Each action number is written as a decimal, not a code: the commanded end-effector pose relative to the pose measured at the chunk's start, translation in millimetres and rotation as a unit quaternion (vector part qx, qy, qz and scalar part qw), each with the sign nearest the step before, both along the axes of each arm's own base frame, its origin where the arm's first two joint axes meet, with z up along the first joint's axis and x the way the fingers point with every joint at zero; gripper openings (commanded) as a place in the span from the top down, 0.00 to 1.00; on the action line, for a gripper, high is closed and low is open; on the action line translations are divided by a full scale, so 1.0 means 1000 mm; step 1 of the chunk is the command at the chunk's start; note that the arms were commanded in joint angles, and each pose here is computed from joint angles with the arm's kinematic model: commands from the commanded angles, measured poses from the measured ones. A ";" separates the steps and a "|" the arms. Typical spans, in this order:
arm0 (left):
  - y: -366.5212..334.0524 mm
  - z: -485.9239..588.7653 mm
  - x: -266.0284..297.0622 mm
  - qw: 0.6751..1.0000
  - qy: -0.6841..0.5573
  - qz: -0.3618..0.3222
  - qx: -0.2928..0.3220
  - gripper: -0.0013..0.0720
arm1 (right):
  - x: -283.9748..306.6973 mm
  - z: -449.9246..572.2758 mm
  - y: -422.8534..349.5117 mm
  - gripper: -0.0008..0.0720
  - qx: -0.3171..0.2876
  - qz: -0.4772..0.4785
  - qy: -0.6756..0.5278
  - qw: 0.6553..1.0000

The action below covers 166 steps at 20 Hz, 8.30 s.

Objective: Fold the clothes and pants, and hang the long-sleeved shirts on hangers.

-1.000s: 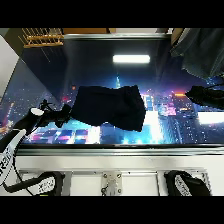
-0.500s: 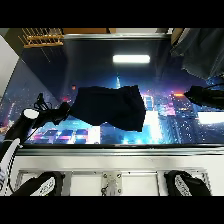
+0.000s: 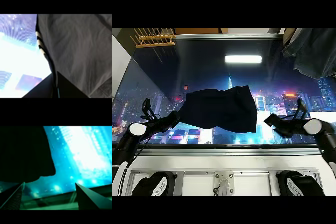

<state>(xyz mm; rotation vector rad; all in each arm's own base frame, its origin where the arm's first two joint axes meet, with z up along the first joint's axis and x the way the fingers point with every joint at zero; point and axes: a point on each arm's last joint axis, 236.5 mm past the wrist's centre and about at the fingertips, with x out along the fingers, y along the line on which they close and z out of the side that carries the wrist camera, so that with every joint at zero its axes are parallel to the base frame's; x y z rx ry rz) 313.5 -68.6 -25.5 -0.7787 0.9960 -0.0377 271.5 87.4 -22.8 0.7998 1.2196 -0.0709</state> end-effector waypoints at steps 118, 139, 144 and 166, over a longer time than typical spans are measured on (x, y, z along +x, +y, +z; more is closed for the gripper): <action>-0.096 0.127 0.014 0.974 -0.062 -0.197 0.095 0.85 | 0.131 -0.050 -0.072 0.01 0.049 0.239 -0.027 0.969; -0.096 0.127 0.014 0.974 -0.062 -0.197 0.095 0.85 | 0.132 -0.071 0.021 0.97 0.120 0.305 -0.030 0.944; -0.096 0.127 0.014 0.974 -0.062 -0.197 0.095 0.85 | 0.164 -0.005 -0.096 0.97 -0.014 0.181 -0.094 0.979; -0.096 0.127 0.015 0.974 -0.063 -0.197 0.097 0.98 | -0.073 -0.020 -0.322 0.95 -0.078 -0.369 0.107 0.920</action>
